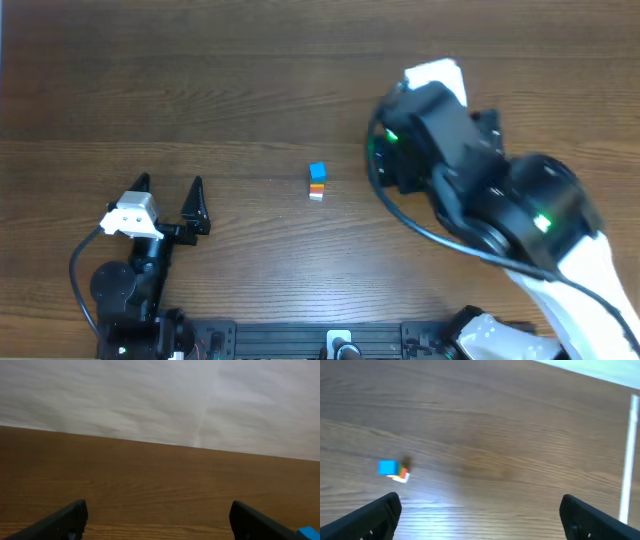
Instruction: Stack Cubes
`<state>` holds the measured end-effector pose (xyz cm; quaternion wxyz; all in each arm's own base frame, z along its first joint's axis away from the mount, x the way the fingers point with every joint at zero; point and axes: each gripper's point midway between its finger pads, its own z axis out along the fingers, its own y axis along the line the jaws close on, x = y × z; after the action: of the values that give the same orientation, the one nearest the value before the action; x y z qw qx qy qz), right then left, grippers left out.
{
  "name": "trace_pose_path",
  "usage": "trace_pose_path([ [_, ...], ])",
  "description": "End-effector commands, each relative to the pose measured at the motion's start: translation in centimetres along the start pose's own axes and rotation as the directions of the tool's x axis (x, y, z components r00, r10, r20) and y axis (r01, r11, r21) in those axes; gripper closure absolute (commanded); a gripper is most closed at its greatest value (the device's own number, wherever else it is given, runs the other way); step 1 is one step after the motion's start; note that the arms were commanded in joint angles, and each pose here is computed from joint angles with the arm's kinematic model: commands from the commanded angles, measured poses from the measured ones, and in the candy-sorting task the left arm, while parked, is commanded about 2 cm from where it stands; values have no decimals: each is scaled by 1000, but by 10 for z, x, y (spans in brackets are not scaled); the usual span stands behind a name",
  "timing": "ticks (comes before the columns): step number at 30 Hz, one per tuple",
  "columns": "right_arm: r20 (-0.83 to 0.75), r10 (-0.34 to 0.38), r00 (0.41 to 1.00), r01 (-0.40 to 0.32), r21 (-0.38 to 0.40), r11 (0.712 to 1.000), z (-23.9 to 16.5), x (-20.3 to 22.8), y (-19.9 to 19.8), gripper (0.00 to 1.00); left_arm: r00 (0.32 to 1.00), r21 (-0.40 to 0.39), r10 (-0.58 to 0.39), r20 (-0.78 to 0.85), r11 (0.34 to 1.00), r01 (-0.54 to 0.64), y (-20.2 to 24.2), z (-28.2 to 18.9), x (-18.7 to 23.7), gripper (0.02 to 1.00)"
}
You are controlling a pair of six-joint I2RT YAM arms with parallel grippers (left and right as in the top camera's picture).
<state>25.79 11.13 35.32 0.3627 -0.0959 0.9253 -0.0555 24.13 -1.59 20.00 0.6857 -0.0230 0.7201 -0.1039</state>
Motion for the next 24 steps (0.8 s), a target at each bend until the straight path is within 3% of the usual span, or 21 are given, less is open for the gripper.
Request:
trace_pose_path([
  [1, 7, 40, 999, -41, 88, 995, 8, 21, -28, 9, 1000, 12, 18, 3, 1000, -18, -2, 0, 1, 104],
  [4, 3, 112, 994, -112, 55, 992, 16, 37, -38, 7, 1000, 12, 18, 3, 1000, -18, -2, 0, 1, 104],
  [10, 70, 168, 983, -162, -79, 984, 20, 60, -43, 9, 1000, 12, 18, 3, 1000, -18, -2, 0, 1, 104],
  [17, 201, 192, 961, -189, -32, 981, 24, 92, -70, 9, 1000, 12, 18, 3, 1000, -18, -2, 0, 1, 104],
  [24, 424, 209, 881, -196, -74, 978, 38, 102, -71, 7, 1000, 12, 18, 3, 1000, -18, -2, 0, 1, 104],
])
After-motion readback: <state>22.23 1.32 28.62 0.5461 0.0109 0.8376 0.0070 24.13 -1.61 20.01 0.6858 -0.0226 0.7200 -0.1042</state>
